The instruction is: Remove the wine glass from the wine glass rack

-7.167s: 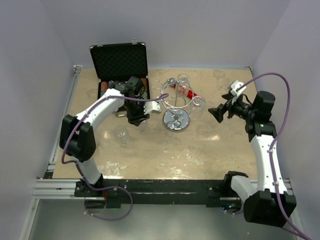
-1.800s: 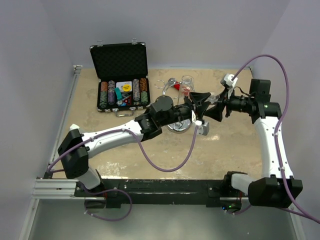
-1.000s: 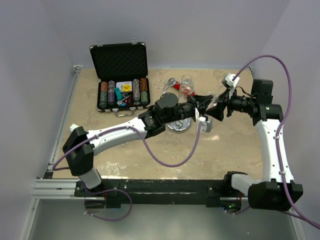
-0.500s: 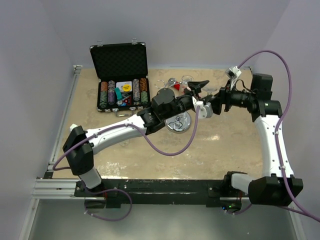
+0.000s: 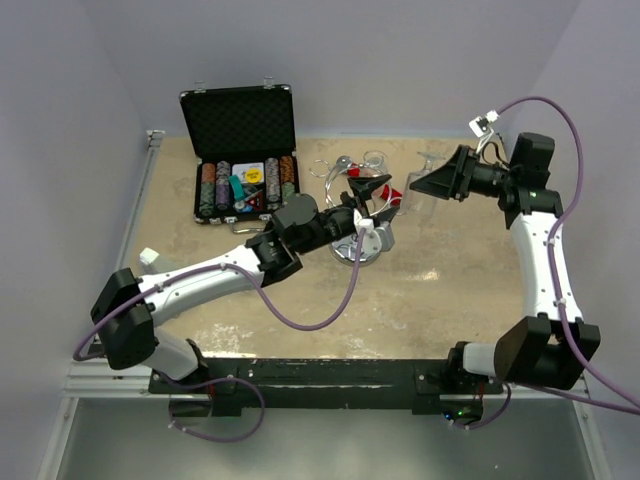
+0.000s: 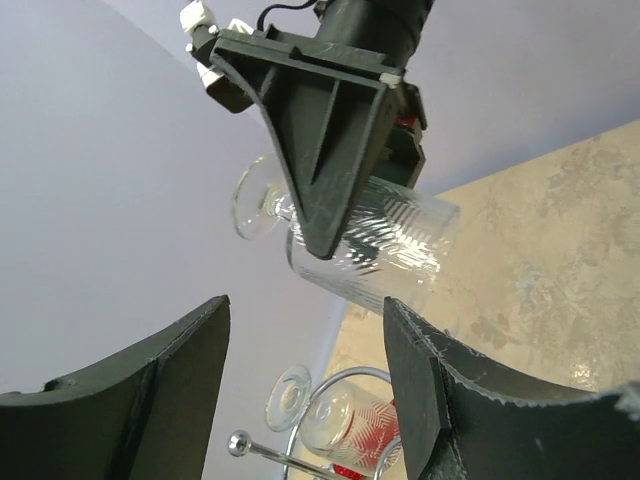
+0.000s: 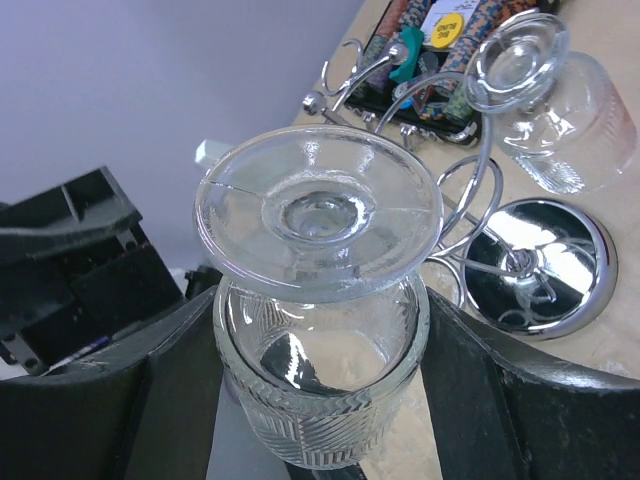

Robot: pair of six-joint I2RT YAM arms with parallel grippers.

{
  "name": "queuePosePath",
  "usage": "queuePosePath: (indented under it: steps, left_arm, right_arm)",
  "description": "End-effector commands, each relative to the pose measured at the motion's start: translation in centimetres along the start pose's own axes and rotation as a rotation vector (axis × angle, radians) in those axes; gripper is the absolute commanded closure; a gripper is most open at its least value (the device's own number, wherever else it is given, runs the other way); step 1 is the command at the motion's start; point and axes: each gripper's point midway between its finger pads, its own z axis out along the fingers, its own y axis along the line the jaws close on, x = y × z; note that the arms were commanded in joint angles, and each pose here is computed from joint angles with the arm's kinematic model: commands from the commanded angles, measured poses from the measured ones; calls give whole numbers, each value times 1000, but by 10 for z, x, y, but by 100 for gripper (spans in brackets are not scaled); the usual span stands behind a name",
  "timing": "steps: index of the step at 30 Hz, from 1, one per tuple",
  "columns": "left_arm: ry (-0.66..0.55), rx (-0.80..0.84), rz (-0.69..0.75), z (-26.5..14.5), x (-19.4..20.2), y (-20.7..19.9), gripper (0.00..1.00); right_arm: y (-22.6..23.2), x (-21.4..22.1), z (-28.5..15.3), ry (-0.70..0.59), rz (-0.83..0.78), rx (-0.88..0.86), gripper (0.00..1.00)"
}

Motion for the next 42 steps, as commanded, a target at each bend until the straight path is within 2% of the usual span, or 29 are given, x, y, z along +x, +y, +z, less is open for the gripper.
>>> queuePosePath:
  steps: [1,8,16,20,27,29,32,36,37,40,42]
  left_arm:
    - [-62,31,2,7,-15,-7,33]
    - [-21,42,10,25,0,-23,32]
    - [45,-208,-10,41,17,20,41]
    - [35,-254,-31,44,16,30,46]
    - [-27,-284,-49,59,7,39,63]
    - [-52,-304,-63,64,0,47,63]
    - [-90,-322,-93,70,-7,52,50]
    - [-139,-306,-118,71,-18,53,48]
    - [-137,-306,-122,71,-19,53,50]
    - [-105,-298,-120,72,-12,54,68]
    - [-93,-294,-115,72,-8,55,81]
  right_arm:
    - [29,-30,-10,-58,-17,-61,100]
    - [31,-32,-11,-72,-8,-65,100]
    - [27,-29,-11,-80,15,-40,100]
    - [21,-26,-9,-79,42,-27,100]
    - [10,-20,-8,-76,74,-2,100]
    - [8,-18,-7,-74,86,1,100]
    - [8,-17,-7,-74,91,-5,100]
    - [6,-17,-6,-73,97,-6,100]
    - [6,-18,-6,-74,97,-7,100]
    - [5,-17,-6,-71,103,-7,100]
    - [3,-16,-6,-69,104,-9,95]
